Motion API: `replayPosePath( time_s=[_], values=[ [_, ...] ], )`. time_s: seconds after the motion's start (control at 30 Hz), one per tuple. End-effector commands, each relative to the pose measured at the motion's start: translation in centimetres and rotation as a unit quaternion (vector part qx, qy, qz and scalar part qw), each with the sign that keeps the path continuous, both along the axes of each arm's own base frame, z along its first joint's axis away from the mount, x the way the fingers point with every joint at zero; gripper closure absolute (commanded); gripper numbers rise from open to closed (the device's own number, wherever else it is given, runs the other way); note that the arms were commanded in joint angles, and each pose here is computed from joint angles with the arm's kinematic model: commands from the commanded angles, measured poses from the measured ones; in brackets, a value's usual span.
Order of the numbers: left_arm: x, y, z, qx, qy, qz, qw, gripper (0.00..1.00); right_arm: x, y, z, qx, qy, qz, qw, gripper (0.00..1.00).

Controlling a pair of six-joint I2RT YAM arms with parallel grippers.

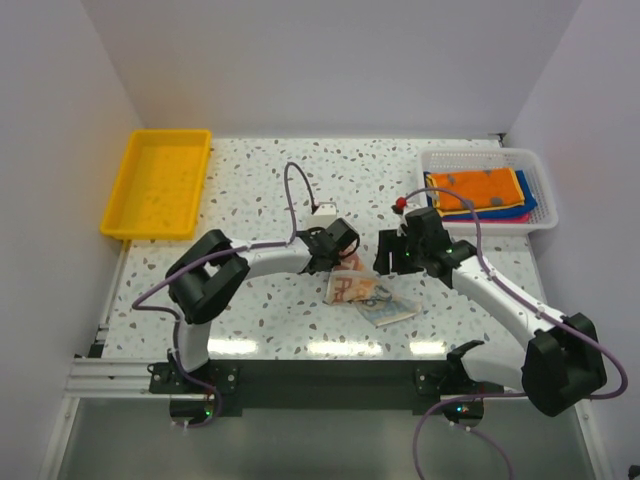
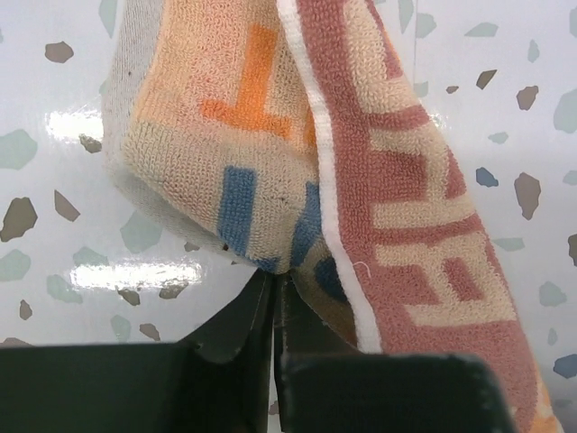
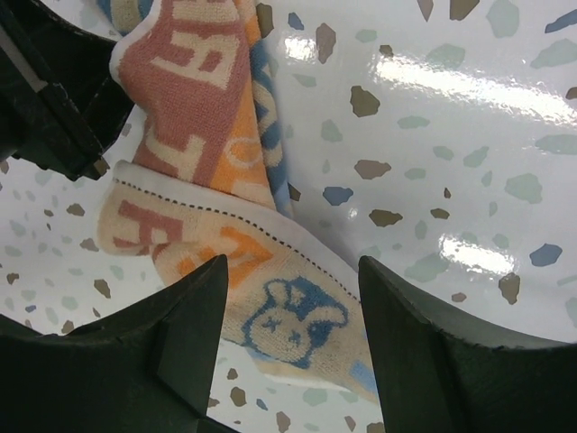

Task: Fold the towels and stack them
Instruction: Flatten out the crumpled towel

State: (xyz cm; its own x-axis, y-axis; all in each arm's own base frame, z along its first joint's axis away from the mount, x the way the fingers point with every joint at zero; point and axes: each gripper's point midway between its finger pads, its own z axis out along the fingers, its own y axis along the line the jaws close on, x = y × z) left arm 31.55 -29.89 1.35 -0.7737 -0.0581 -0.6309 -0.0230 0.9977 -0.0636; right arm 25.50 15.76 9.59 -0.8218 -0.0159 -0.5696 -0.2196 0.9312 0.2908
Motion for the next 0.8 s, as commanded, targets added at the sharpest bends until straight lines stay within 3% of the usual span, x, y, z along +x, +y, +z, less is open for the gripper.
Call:
replayPosePath(
  time_s=[0.0,0.17,0.27,0.47,0.6,0.63,0.67,0.73,0.77],
  values=[
    [-5.5,5.9,-5.6,0.114,0.114,-0.005,0.987,1.00,0.8,1.2,1.3,0.025,-0.032,0.025,0.999,0.37],
    [-3.4,7.0,-2.6,0.125,0.073,-0.016,0.989,1.00,0.3,4.5,1.2,0.082,-0.001,0.093,0.992,0.36],
    [-2.7,7.4,-1.0,0.120,0.059,-0.025,0.991,1.00,-0.3,6.5,0.5,0.103,0.017,0.141,0.985,0.25],
    [-2.3,7.1,0.7,0.097,0.052,-0.046,0.993,1.00,-1.6,8.0,-3.6,0.046,0.055,0.177,0.982,0.22],
    [-2.4,8.3,1.0,0.098,0.056,-0.047,0.993,1.00,-1.4,6.8,-5.8,0.005,0.076,0.142,0.987,0.44],
    [-2.4,8.6,1.2,0.096,0.057,-0.049,0.993,1.00,-1.4,6.5,-5.7,-0.001,0.076,0.136,0.988,0.67],
    [-2.5,9.8,0.9,0.100,0.065,-0.041,0.992,1.00,-1.3,5.8,-5.8,-0.015,0.077,0.124,0.989,0.80],
    [-2.6,10.5,1.0,0.093,0.070,-0.043,0.992,1.00,-0.2,3.9,-5.5,-0.052,0.062,0.076,0.994,1.00],
    [-2.9,11.4,0.6,0.096,0.077,-0.038,0.992,1.00,-0.2,3.0,-4.9,-0.062,0.059,0.058,0.995,1.00]
  ],
)
